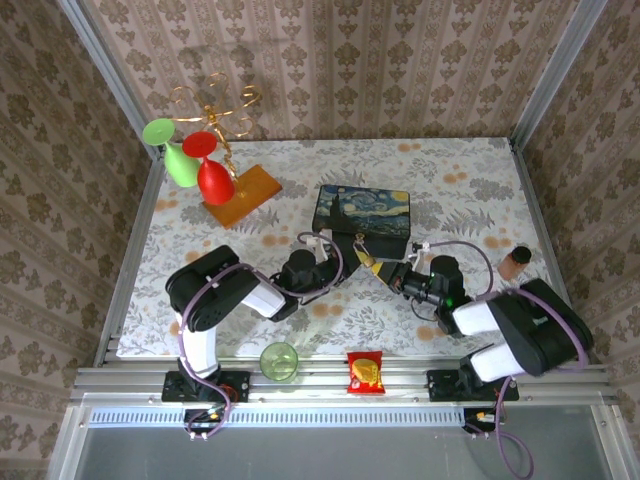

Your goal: Unlock the padlock with the key

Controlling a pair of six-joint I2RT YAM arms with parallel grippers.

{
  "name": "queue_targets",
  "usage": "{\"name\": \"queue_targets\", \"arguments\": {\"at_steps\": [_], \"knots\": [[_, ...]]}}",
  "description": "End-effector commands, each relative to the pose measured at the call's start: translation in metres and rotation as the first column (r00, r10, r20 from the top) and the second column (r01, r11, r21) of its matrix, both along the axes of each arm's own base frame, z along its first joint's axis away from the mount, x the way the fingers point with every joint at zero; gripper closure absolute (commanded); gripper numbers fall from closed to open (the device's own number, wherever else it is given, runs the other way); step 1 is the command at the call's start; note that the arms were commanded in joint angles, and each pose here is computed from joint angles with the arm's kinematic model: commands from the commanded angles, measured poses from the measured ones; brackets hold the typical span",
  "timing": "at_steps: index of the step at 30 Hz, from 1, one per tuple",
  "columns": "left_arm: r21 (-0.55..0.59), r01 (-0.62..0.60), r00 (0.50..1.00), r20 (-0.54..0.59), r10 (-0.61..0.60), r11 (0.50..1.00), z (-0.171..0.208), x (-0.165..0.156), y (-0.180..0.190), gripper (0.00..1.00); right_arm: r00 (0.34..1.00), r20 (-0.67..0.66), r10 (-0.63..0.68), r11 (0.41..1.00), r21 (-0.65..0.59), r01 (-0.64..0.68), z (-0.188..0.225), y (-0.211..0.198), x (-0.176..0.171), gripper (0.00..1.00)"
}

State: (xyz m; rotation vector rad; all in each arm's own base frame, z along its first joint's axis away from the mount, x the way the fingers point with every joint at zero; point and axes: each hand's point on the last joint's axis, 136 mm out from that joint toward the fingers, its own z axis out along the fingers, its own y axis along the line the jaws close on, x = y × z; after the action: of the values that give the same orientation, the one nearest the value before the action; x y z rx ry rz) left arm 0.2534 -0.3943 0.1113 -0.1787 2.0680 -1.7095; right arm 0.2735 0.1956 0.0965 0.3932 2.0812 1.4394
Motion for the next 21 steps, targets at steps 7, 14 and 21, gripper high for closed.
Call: {"name": "queue_targets", "arguments": {"at_steps": [7,14,21], "knots": [[-0.008,0.129,0.992,-0.009,-0.129,0.992,-0.013,-0.037,-0.035,1.00,0.994,0.095,0.044,0.967,-0.253,-0.019,0.003,-0.001,-0.011,1.00],[0.009,0.143,0.989,-0.030,-0.143,0.990,-0.026,-0.045,-0.043,1.00,0.994,0.090,0.054,0.928,-0.373,-0.016,-0.019,-0.006,-0.016,1.00],[0.043,0.123,0.991,-0.056,-0.121,0.991,-0.043,-0.046,-0.038,0.93,0.992,0.080,0.096,0.912,-0.406,-0.055,-0.023,0.000,-0.018,1.00]]}}
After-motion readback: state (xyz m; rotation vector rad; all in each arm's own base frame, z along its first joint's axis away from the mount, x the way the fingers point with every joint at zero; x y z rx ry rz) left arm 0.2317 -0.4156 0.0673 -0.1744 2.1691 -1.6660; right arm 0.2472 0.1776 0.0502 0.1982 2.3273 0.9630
